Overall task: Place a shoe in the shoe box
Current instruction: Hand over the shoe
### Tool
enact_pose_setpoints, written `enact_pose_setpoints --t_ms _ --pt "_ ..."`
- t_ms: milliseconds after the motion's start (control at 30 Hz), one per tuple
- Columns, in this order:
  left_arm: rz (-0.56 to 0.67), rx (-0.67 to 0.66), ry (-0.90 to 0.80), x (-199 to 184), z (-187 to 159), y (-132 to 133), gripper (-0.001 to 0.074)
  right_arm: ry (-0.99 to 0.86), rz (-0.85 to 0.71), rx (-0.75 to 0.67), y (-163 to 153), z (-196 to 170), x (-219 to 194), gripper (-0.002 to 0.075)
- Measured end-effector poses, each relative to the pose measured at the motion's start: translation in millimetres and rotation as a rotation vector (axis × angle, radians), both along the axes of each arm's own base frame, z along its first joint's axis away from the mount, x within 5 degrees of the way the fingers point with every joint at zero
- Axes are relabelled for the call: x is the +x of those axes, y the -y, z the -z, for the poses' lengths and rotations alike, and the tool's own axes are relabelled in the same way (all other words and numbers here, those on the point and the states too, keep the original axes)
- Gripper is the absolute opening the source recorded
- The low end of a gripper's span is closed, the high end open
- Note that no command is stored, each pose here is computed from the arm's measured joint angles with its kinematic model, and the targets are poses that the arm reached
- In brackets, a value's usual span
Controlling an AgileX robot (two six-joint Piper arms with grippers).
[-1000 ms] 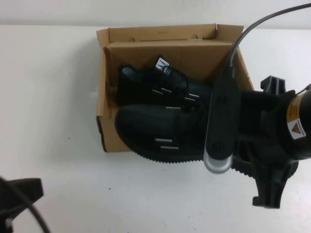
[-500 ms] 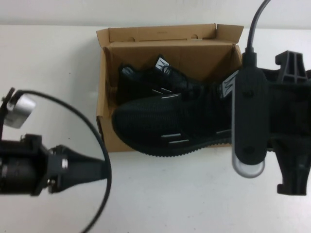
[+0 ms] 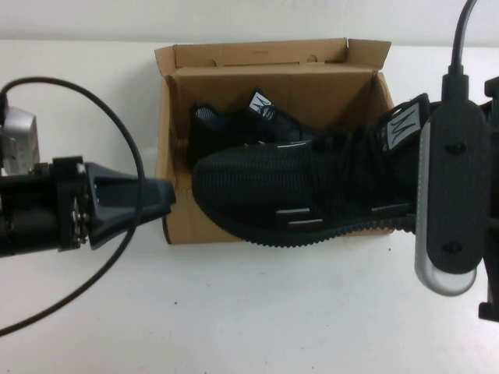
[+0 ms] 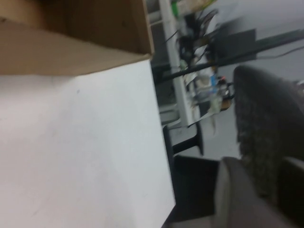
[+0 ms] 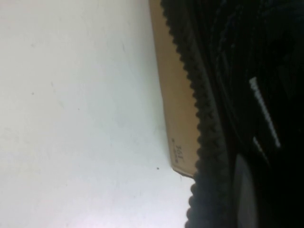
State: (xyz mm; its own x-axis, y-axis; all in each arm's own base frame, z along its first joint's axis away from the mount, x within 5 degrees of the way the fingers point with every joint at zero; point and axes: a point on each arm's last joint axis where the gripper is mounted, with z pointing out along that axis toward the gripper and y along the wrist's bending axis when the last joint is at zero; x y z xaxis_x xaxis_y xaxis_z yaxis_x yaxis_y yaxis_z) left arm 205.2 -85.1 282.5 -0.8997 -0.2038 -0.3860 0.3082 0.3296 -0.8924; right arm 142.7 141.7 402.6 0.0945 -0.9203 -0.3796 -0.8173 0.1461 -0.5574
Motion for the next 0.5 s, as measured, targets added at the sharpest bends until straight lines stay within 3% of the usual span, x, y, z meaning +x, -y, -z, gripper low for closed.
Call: enact_pose_setpoints --t_ms 133,233,333,500 --pt "-0.025 -0.051 -0.004 2 -4 0 0.043 -0.007 -0.004 0.011 -1 0 -1 -0.0009" --pt "-0.031 -0.061 -0.014 2 -5 0 0.0599 -0.003 -0.02 0.026 -3 -1 -1 -0.0009" --pt "-0.036 -0.07 -0.028 2 -5 0 0.0654 -0.008 -0.056 0.047 -6 -1 -3 -0.0009" --pt "-0.043 -0.079 -0.045 3 -5 0 0.0665 -0.03 -0.071 0.052 -14 3 1 -0.0009"
